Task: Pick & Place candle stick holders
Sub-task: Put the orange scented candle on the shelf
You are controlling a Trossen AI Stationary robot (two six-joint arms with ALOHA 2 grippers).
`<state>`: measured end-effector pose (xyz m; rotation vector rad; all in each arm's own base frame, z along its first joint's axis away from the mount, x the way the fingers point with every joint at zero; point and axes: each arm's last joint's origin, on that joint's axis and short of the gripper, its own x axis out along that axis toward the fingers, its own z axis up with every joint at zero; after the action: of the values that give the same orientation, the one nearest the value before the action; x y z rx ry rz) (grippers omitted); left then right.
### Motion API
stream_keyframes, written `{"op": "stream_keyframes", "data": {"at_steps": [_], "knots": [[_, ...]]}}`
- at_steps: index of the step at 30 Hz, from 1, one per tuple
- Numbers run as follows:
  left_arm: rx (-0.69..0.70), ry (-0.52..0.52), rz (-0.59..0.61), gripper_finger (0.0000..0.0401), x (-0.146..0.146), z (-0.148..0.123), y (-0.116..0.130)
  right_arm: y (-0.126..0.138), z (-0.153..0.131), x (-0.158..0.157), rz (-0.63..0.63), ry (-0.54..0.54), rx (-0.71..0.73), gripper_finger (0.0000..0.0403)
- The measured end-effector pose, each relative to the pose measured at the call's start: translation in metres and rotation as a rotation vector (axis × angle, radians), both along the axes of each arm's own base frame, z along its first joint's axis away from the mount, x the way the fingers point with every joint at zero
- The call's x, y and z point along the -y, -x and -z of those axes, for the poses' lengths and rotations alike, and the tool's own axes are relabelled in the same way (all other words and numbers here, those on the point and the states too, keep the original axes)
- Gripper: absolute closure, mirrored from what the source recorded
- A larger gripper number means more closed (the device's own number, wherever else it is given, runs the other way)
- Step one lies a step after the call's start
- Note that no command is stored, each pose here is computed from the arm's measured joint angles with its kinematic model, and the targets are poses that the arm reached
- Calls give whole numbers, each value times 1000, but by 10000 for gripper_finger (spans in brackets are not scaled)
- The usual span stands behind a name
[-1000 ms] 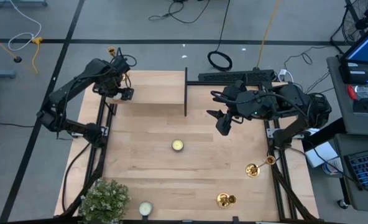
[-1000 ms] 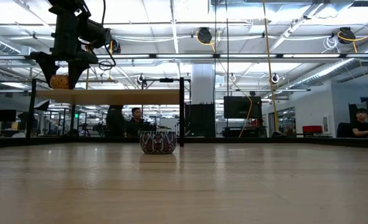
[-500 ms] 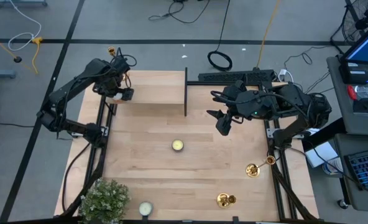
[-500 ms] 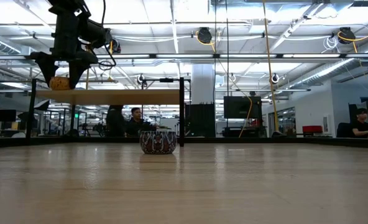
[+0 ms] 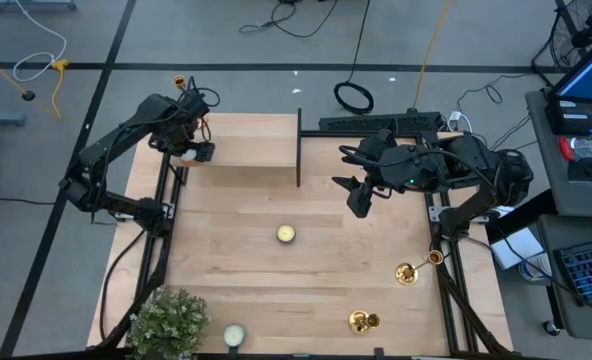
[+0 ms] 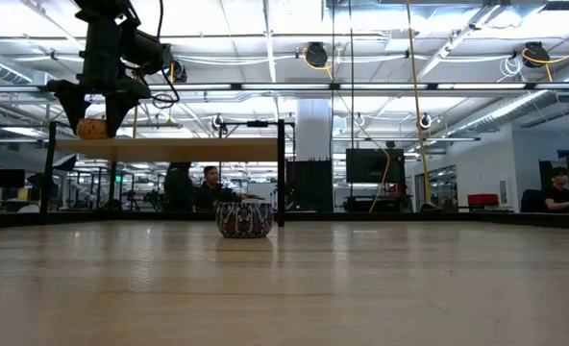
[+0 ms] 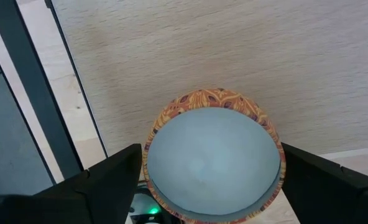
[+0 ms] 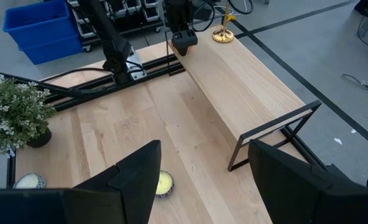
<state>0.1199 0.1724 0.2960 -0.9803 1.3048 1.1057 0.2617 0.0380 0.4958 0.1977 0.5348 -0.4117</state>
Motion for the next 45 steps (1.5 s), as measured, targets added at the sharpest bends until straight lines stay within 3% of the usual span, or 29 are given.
{"op": "stream_keyframes", "data": {"at_steps": [20, 32, 45], "knots": [[7, -11, 45, 11, 2, -3, 1, 0, -1, 0, 2, 0, 8, 165], [173, -134, 49, 11, 4, -56, -5, 0, -1, 0, 2, 0, 7, 165], [338, -194, 209, 11, 33, -116, -17, 0, -1, 0, -1, 7, 4, 165]]}}
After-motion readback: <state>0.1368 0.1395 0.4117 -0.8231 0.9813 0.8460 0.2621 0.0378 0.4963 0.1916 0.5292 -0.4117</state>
